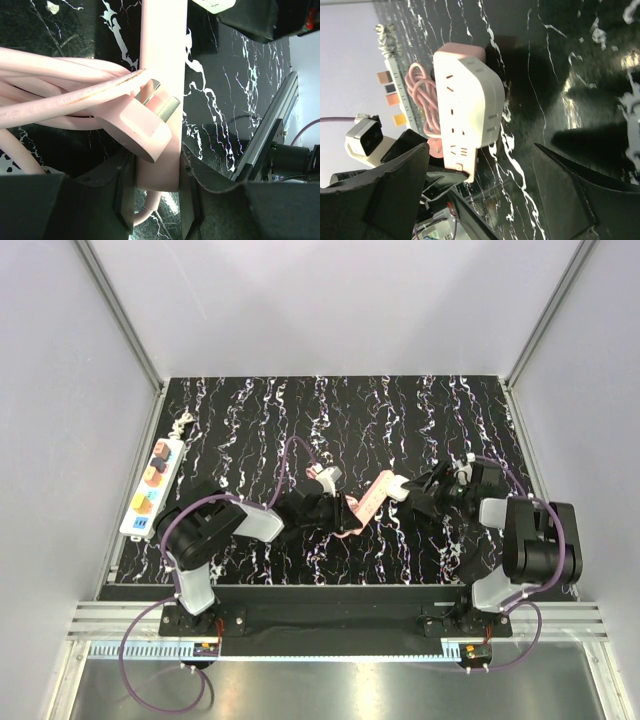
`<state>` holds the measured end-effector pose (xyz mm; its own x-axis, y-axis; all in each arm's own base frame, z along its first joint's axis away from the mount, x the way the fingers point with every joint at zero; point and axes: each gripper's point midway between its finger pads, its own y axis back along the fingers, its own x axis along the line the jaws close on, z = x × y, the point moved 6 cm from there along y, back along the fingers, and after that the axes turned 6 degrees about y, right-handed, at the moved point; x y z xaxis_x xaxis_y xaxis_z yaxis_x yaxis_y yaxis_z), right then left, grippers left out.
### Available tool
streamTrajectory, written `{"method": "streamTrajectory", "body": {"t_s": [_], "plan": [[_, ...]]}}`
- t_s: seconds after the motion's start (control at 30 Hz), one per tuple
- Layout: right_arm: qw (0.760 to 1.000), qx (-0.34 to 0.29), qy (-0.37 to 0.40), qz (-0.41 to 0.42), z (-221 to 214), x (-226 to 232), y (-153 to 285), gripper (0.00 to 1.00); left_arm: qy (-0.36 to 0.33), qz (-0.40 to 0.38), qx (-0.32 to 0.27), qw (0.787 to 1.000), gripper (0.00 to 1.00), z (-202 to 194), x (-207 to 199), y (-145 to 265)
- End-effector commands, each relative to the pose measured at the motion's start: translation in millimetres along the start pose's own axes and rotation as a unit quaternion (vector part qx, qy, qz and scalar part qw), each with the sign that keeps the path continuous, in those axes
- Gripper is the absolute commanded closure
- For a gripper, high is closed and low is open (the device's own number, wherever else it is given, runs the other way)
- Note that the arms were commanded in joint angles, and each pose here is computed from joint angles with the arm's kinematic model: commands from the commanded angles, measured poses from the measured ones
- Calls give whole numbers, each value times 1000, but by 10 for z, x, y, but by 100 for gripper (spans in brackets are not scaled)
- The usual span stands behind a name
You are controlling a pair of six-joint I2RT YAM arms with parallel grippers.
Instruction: Pull the plug off the socket
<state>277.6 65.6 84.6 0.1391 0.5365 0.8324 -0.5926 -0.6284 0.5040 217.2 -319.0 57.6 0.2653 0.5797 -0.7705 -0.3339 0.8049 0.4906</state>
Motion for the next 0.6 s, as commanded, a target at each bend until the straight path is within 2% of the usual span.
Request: {"method": "streamTrajectory", "body": {"t_s": [0.0, 0.37, 0.57], "plan": [[998, -8, 15, 66, 70, 76, -74, 11, 37, 113, 54, 991, 100, -305, 347, 114], [997, 0, -10, 80, 55, -96, -235, 20, 13, 135, 61, 989, 100, -354, 290, 47], [996, 15, -22, 87, 57, -192, -334, 21, 1, 159, 58, 985, 100, -374, 332, 49]]}}
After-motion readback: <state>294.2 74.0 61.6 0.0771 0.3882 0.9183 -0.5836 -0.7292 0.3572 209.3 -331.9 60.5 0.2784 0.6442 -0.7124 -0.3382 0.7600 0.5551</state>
